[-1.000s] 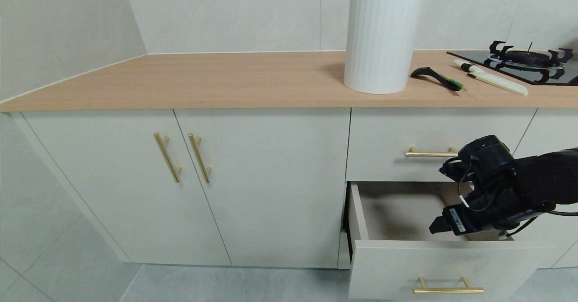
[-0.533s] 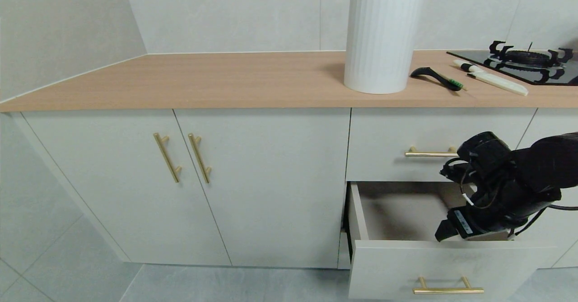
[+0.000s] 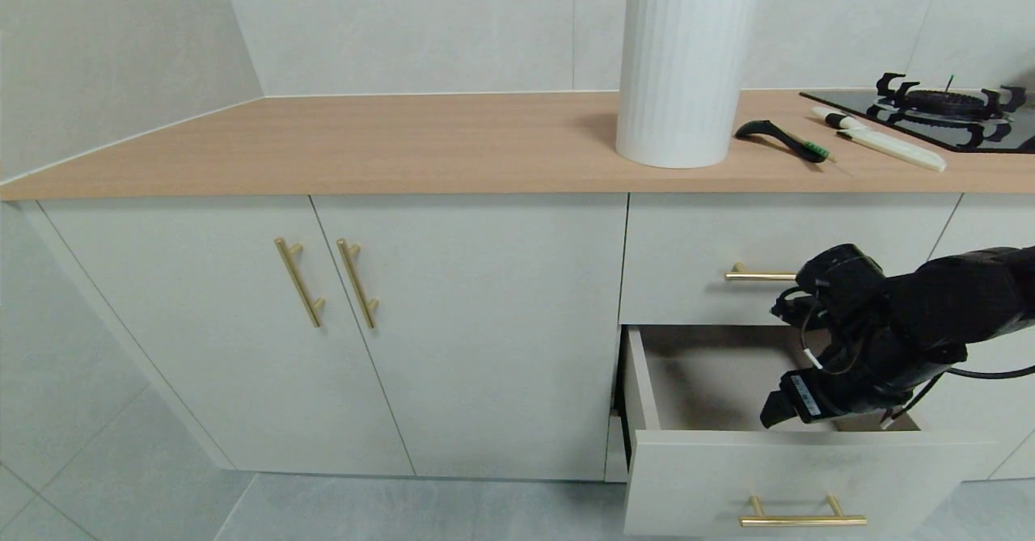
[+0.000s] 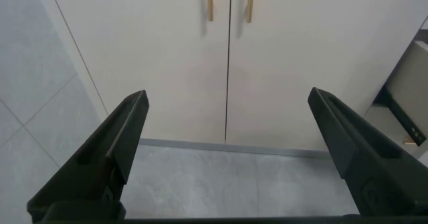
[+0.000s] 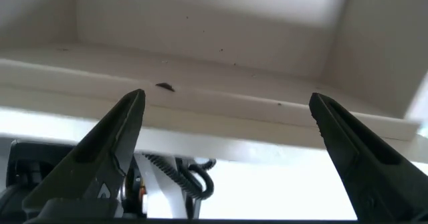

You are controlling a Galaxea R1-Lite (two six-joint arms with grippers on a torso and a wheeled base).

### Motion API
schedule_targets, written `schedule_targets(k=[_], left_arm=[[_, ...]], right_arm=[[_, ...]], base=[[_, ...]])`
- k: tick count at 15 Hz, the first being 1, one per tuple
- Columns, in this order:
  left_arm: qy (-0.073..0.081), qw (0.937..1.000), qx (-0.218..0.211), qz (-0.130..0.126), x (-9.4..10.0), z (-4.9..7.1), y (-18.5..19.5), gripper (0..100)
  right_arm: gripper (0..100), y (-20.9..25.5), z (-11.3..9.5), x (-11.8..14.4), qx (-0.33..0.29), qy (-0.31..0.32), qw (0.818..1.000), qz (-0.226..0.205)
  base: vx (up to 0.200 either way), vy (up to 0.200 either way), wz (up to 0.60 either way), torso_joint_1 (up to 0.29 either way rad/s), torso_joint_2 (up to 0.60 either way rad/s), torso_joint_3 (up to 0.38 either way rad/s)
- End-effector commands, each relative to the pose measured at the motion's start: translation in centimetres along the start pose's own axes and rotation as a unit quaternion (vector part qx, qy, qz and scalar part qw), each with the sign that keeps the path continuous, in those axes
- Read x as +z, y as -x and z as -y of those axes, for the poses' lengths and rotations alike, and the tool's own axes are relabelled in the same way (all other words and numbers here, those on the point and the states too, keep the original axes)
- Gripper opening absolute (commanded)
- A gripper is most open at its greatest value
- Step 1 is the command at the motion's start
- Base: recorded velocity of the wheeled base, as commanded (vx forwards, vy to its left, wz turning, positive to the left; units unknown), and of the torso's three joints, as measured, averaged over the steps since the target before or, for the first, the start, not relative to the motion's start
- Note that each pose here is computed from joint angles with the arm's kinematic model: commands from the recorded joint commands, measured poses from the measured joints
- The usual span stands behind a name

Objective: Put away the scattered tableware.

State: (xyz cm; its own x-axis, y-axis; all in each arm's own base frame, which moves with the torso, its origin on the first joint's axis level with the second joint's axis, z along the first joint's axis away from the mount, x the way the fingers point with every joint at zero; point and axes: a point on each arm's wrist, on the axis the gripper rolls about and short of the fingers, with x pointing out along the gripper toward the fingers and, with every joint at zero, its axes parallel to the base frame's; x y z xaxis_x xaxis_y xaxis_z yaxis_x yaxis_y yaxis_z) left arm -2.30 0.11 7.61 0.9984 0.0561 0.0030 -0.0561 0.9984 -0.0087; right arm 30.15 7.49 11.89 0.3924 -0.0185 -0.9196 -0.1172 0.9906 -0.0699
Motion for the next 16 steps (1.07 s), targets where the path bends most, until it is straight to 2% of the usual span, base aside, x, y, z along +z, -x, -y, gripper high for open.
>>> schedule_targets(k=[1, 5, 7, 10, 14, 16], left_arm=[[0.0, 1.0, 0.0, 0.0, 0.0, 0.0, 0.0, 100], [0.0, 1.0, 0.0, 0.0, 0.0, 0.0, 0.0, 100], [0.0, 1.0, 0.0, 0.0, 0.0, 0.0, 0.0, 100], [0.0, 1.0, 0.0, 0.0, 0.0, 0.0, 0.0, 100], [0.0, 1.0, 0.0, 0.0, 0.0, 0.0, 0.0, 100], [0.0, 1.0, 0.0, 0.0, 0.0, 0.0, 0.0, 100]], right_arm=[[100, -1.2, -0.4, -0.1, 0.002, 0.002, 1.0, -0.019], [100, -1.0, -0.4, -0.5, 0.0, 0.008, 0.999, -0.044], [100, -0.3, -0.2, -0.9, -0.002, 0.014, 0.996, -0.085], [100, 0.0, -0.1, -1.5, -0.003, 0.026, 0.994, -0.107], [100, 0.4, -1.0, -3.3, -0.003, 0.077, 0.979, -0.19], [100, 0.4, -1.2, -4.2, -0.005, 0.087, 0.972, -0.217]], base=[[0.0, 0.0, 0.0, 0.0, 0.0, 0.0], [0.0, 0.0, 0.0, 0.0, 0.0, 0.0], [0.0, 0.0, 0.0, 0.0, 0.0, 0.0], [0.0, 0.0, 0.0, 0.0, 0.0, 0.0], [0.0, 0.0, 0.0, 0.0, 0.0, 0.0], [0.0, 0.0, 0.0, 0.0, 0.0, 0.0]])
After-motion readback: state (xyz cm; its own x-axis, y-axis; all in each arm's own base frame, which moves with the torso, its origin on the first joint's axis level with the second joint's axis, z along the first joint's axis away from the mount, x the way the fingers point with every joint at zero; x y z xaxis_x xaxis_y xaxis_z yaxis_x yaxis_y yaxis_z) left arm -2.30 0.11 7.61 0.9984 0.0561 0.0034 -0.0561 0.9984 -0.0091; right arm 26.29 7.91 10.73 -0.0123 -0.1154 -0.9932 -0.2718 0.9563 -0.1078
